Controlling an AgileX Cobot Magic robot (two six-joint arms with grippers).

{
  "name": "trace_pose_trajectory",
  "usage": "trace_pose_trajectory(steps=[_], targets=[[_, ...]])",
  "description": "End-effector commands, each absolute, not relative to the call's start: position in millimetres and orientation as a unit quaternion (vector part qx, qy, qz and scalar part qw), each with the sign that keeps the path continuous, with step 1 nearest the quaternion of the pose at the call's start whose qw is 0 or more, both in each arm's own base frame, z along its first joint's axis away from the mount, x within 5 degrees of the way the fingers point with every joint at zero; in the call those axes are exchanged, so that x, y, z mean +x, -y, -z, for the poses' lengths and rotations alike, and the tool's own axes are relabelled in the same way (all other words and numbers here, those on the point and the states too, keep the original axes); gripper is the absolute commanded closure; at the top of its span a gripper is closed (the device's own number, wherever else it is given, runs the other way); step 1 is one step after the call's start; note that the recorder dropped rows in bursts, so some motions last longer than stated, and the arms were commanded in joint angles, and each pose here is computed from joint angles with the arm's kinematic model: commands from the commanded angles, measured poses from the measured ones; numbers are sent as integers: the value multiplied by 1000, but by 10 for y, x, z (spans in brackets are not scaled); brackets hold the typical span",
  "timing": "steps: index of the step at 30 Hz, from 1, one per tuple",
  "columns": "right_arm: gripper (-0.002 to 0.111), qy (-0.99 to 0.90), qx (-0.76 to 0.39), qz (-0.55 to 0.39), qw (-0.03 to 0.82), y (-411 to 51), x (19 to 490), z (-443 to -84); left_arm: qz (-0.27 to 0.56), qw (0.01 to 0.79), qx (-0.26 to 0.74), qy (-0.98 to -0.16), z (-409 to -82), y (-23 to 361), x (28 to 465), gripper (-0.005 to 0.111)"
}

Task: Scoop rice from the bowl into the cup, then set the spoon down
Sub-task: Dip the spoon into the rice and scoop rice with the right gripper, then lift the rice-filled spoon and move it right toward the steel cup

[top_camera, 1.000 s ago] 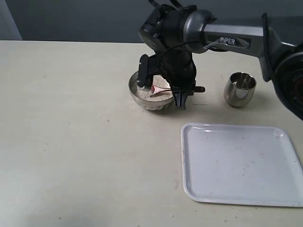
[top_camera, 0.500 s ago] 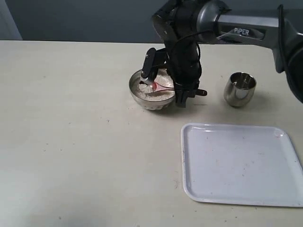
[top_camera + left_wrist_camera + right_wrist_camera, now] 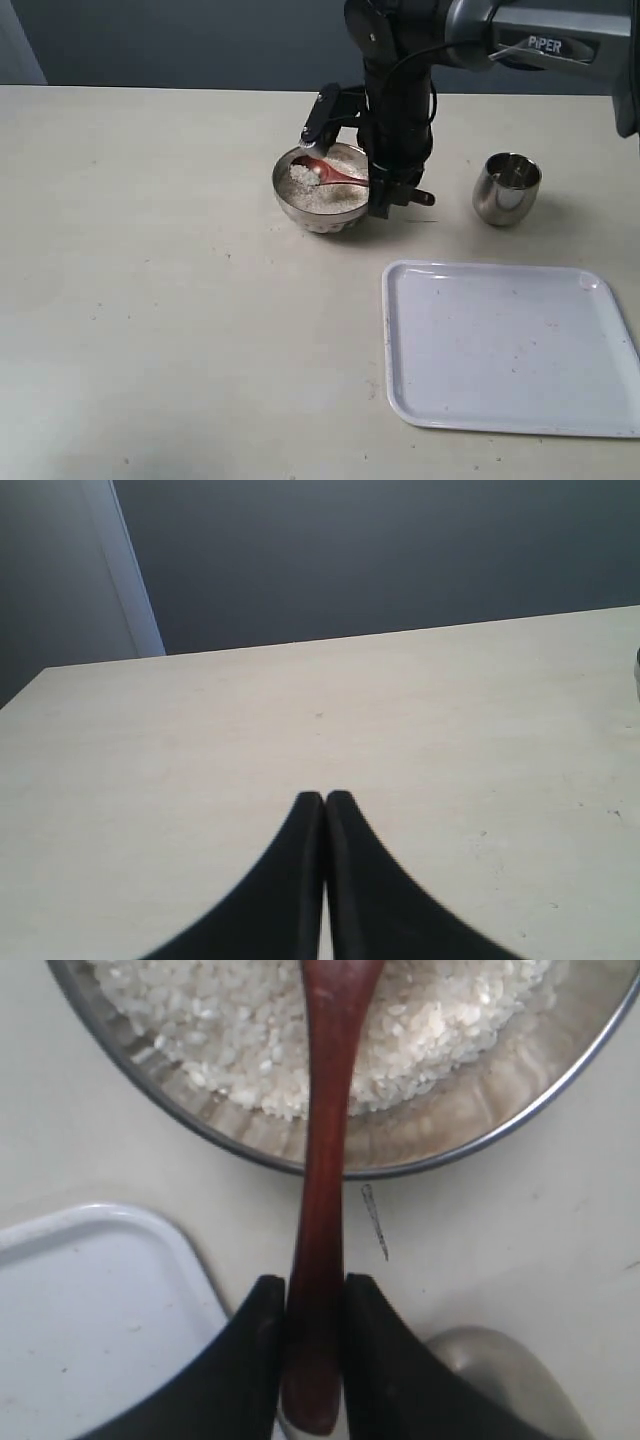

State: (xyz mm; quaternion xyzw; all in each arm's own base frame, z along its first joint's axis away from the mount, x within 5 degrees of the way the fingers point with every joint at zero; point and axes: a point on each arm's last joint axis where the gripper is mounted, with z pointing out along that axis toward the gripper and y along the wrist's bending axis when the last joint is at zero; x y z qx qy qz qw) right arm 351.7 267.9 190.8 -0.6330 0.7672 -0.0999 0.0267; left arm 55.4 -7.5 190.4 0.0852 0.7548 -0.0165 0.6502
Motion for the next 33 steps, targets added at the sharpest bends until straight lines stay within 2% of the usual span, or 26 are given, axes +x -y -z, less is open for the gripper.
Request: trace_pose_trajectory(steps=[1,33], targets=[[109,-773,-628,81,37,-2679,3498,-2006,22,654,85,-752,-1922,79,550,106],[109,-833,-551,32,44,-2401,3665,-2078,22,654,85,-752,-1922,79,550,106]])
